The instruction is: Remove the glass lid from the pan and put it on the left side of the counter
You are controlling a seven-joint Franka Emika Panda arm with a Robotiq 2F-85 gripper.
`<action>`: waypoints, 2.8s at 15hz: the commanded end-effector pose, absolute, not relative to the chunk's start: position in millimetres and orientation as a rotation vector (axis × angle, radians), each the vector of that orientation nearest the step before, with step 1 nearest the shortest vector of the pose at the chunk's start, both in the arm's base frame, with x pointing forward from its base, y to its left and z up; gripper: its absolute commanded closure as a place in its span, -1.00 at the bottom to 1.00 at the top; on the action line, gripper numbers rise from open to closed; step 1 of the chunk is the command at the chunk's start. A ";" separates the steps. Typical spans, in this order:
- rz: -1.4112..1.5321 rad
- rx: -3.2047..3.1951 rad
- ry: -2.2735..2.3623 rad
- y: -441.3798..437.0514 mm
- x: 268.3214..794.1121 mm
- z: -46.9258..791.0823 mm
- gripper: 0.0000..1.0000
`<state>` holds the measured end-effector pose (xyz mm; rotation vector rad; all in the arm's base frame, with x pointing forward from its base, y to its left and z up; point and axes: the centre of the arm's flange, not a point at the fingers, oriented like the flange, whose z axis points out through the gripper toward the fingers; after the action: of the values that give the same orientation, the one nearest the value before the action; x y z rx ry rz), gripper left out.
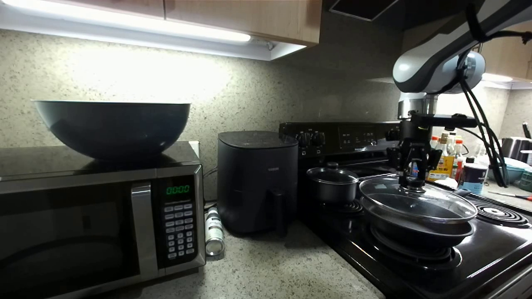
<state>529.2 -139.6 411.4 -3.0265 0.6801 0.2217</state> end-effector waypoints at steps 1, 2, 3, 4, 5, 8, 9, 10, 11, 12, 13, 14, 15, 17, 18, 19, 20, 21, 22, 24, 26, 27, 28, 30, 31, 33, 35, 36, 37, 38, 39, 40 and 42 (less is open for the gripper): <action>0.191 -3.075 0.629 -105.1 510.9 442.8 0.50; 0.203 -3.086 0.585 -93.1 512.8 445.0 0.50; 0.209 -3.099 0.543 -80.4 514.3 445.9 0.50; 0.210 -3.114 0.490 -66.4 515.4 445.9 0.50; 0.211 -3.129 0.436 -51.9 517.0 445.1 0.50; 0.239 -3.137 0.271 -21.4 518.9 443.6 0.50; 0.237 -3.119 0.349 -29.0 528.4 430.5 0.00; 0.245 -3.123 0.321 -19.4 528.2 429.9 0.00; 0.248 -3.125 0.308 -15.0 528.0 429.5 0.00; 0.249 -3.125 0.305 -14.6 528.0 429.5 0.00; 0.249 -3.125 0.306 -16.2 527.9 429.4 0.00; 0.249 -3.124 0.308 -18.1 527.8 429.4 0.00; 0.238 -3.123 0.314 -17.4 527.9 430.9 0.50; 0.219 -3.153 0.289 5.0 536.9 429.7 0.50; 0.222 -3.174 0.262 18.6 541.5 426.5 0.50; 0.230 -3.207 0.215 38.3 546.6 421.7 0.50; 0.239 -3.239 0.163 55.8 549.5 417.8 0.50; 0.249 -3.276 0.101 77.7 552.1 414.3 0.50; 0.252 -3.308 0.049 95.9 554.5 410.6 0.50; 0.258 -3.371 -0.071 135.2 557.2 402.0 0.50; 0.268 -3.420 -0.186 168.5 559.1 391.8 0.50; 0.283 -3.442 -0.243 183.3 560.0 384.6 0.50; 0.294 -3.458 -0.292 194.5 560.6 378.8 0.50; 0.325 -3.474 -0.393 213.1 563.4 366.1 0.50; 0.340 -3.473 -0.444 220.6 565.1 360.2 0.50; 0.373 -3.462 -0.526 233.4 570.0 347.9 0.50; 0.410 -3.420 -0.617 243.9 573.7 338.5 0.50; 0.425 -3.380 -0.678 247.2 574.4 336.9 0.50; 0.437 -3.342 -0.733 248.4 575.3 336.4 0.50; 0.448 -3.299 -0.789 248.0 577.0 336.1 0.50; 0.457 -3.255 -0.839 246.6 578.6 338.0 0.50; 0.470 -3.212 -0.912 242.9 579.4 338.5 0.50; 0.435 -3.257 -0.866 247.9 575.0 321.7 0.00</action>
<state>575.1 247.8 321.7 -3.2557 -0.8677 0.4351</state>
